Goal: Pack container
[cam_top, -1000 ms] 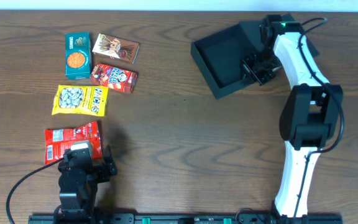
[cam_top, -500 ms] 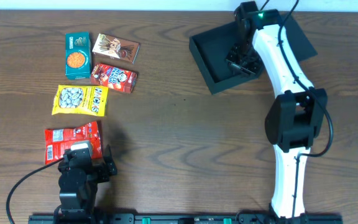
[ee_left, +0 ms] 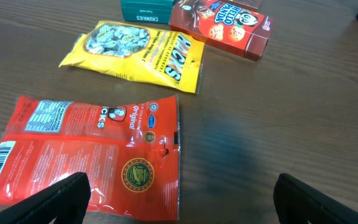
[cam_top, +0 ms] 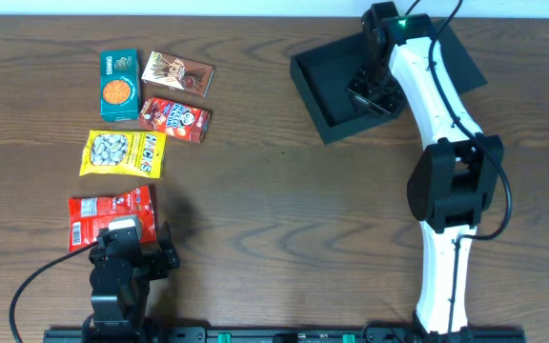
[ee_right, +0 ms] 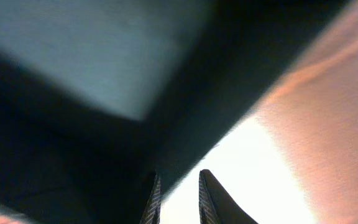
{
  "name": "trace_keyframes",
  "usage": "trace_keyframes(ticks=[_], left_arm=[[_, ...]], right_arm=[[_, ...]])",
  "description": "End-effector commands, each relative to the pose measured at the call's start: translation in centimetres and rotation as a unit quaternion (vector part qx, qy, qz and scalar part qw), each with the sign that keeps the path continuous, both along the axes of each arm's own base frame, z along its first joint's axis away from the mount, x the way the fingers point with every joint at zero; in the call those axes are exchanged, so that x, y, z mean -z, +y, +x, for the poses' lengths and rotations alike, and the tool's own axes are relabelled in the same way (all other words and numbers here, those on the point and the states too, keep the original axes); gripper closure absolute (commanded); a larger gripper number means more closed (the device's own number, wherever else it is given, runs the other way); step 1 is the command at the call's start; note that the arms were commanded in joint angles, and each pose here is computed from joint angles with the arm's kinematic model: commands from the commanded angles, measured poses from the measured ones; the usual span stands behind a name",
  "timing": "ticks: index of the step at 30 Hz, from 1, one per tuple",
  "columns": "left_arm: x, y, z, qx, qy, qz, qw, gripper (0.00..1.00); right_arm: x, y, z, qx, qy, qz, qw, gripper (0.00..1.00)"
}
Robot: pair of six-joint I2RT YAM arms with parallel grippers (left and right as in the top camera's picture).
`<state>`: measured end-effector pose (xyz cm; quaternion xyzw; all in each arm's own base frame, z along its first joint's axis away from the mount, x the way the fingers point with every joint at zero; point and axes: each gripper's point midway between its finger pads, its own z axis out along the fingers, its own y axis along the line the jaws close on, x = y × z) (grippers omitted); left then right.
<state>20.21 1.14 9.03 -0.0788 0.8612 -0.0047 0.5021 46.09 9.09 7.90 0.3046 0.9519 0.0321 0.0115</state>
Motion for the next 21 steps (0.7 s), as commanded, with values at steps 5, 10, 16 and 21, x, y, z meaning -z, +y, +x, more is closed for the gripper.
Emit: trace_keyframes(ticks=[5, 10, 16, 21], left_arm=[[0.3, 0.1, 0.0, -0.005, 0.001, -0.003, 1.000, 0.05], [0.3, 0.1, 0.0, -0.005, 0.001, -0.003, 1.000, 0.05], [0.3, 0.1, 0.0, -0.005, 0.001, -0.003, 1.000, 0.05], [0.3, 0.1, 0.0, -0.005, 0.001, -0.003, 1.000, 0.05]], right_arm=[[0.2, 1.4, 0.4, 0.042, 0.005, 0.049, 0.998, 0.75], [1.1, 1.4, -0.5, 0.062, 0.026, 0.051, 0.996, 0.75], [2.0, 1.4, -1.1, 0.068, 0.041, 0.051, 0.996, 0.73], [2.1, 2.1, -1.5, 0.068, 0.052, 0.070, 0.994, 0.75]])
